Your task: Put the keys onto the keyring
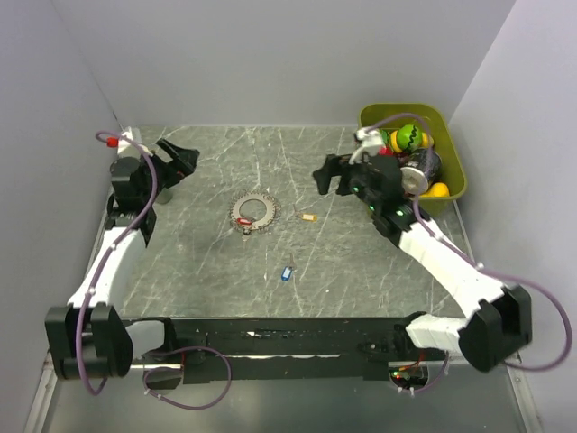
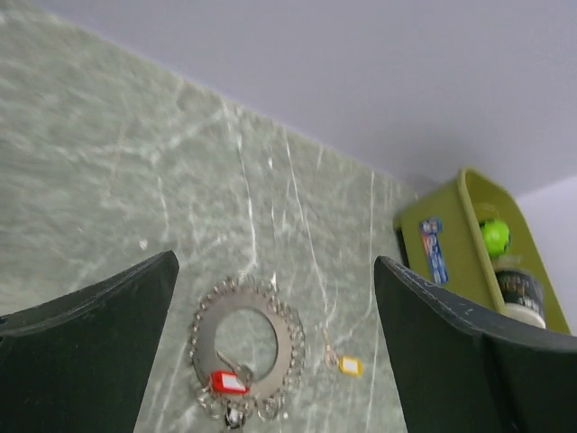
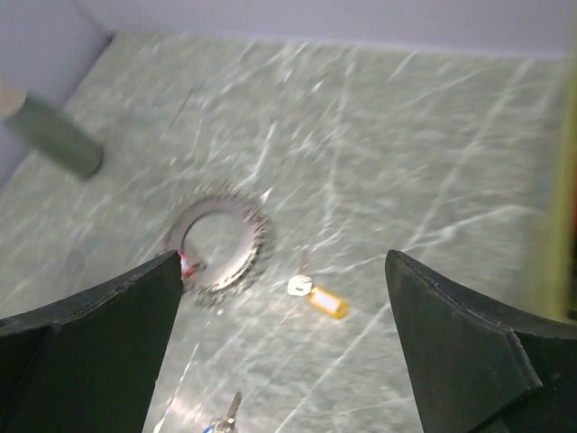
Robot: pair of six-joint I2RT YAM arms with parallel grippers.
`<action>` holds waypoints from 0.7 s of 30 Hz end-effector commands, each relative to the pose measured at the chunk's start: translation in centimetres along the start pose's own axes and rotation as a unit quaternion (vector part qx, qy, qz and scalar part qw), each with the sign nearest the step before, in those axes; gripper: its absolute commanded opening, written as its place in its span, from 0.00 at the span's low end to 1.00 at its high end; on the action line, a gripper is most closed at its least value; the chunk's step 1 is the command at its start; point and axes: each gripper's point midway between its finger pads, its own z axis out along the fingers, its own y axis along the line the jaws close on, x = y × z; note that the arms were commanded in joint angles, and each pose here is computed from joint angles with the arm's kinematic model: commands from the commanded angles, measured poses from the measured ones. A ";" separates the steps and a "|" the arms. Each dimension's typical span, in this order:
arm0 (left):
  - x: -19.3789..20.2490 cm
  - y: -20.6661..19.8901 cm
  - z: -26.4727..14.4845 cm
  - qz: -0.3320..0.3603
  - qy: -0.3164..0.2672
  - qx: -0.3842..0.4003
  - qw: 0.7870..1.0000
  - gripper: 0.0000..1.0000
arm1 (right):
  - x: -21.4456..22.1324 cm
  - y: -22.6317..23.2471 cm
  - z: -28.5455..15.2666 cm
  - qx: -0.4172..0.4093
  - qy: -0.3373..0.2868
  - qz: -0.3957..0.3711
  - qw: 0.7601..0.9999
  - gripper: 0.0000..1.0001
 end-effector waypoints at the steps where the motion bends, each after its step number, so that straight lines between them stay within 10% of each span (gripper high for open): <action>1: 2.6 -1.7 1.9 0.001 0.083 0.042 0.996 0.96 | 2.9 1.9 2.3 -0.025 0.075 -0.004 0.997 1.00; 12: 18.5 -3.2 7.6 0.044 0.336 -0.005 0.941 0.99 | 14.7 2.4 6.7 -0.040 0.271 0.051 0.960 0.90; 21: 26.0 -3.4 7.8 0.033 0.407 0.005 0.913 0.97 | 21.2 1.1 8.1 -0.015 0.350 0.069 0.934 0.64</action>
